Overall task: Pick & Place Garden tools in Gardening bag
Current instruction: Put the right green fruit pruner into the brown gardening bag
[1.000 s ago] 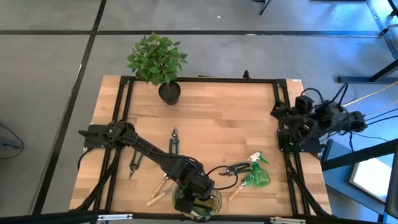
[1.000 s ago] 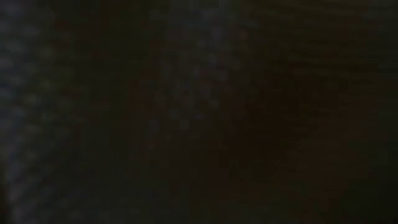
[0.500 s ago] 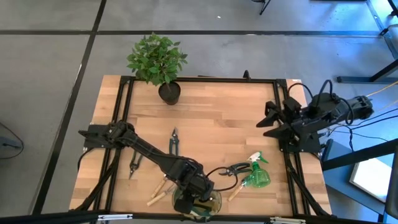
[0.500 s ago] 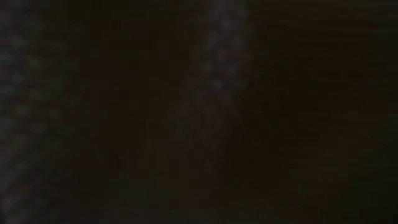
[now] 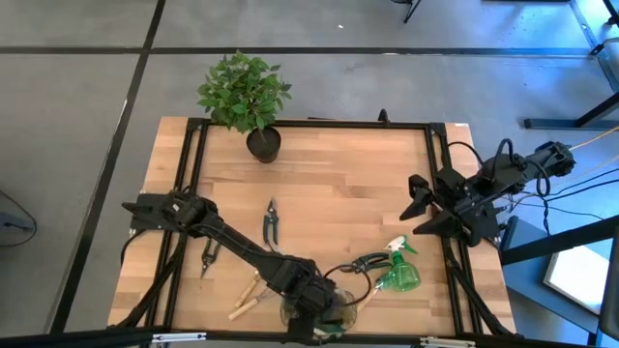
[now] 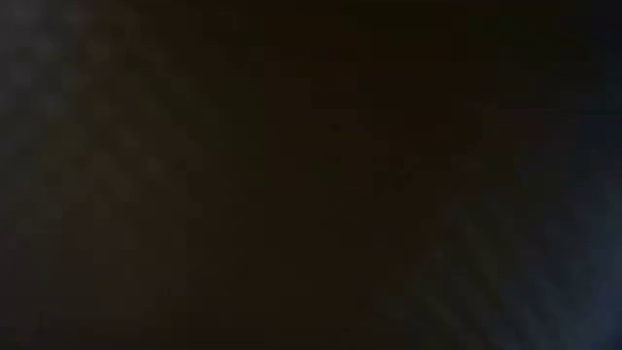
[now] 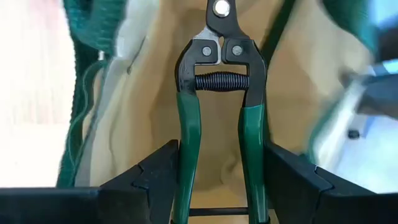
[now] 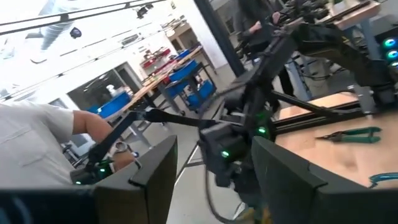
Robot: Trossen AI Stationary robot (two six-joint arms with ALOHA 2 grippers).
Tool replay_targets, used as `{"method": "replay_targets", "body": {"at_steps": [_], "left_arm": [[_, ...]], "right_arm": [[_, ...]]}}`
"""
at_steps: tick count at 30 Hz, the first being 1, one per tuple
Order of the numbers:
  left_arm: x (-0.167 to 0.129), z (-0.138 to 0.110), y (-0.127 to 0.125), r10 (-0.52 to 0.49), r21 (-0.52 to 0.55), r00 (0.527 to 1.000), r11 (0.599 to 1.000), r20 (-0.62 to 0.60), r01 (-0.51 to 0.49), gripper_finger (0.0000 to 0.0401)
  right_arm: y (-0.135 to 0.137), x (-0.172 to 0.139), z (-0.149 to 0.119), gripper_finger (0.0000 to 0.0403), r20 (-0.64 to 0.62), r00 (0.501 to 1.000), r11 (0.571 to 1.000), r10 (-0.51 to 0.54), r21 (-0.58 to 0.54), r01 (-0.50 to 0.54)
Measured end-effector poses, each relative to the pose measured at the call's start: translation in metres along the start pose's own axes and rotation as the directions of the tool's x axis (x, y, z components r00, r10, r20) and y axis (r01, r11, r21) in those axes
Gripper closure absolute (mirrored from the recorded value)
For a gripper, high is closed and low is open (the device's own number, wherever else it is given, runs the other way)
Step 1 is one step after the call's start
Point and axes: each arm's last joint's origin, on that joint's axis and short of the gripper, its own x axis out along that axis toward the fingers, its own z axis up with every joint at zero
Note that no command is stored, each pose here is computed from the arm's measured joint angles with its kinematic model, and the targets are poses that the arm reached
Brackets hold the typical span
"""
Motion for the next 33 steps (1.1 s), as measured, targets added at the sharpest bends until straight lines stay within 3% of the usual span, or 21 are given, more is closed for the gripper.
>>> {"method": "replay_targets", "body": {"at_steps": [5,19,29,33], "left_arm": [[0.022,-0.003,0.005,0.048,-0.059,0.996,0.997,-0.072,-0.052,0.0204],[0.029,0.001,0.003,-0.037,-0.116,0.996,0.993,-0.076,0.028,0.0205],[0.033,0.003,0.01,0.077,-0.11,0.997,0.991,-0.03,-0.08,0.0206],[0.043,0.003,0.014,0.078,-0.105,0.994,0.991,-0.072,-0.085,0.0206]], "right_arm": [[0.005,-0.001,-0.003,0.0194,-0.017,0.999,1.0,0.028,-0.012,-0.029],[0.006,-0.001,-0.004,0.0194,-0.023,0.999,0.999,0.036,-0.035,-0.036],[0.006,-0.001,-0.004,0.0194,-0.024,0.999,0.998,0.031,-0.059,-0.033],[0.005,-0.001,-0.005,0.0194,-0.025,1.0,0.998,0.018,-0.06,-0.019]]}}
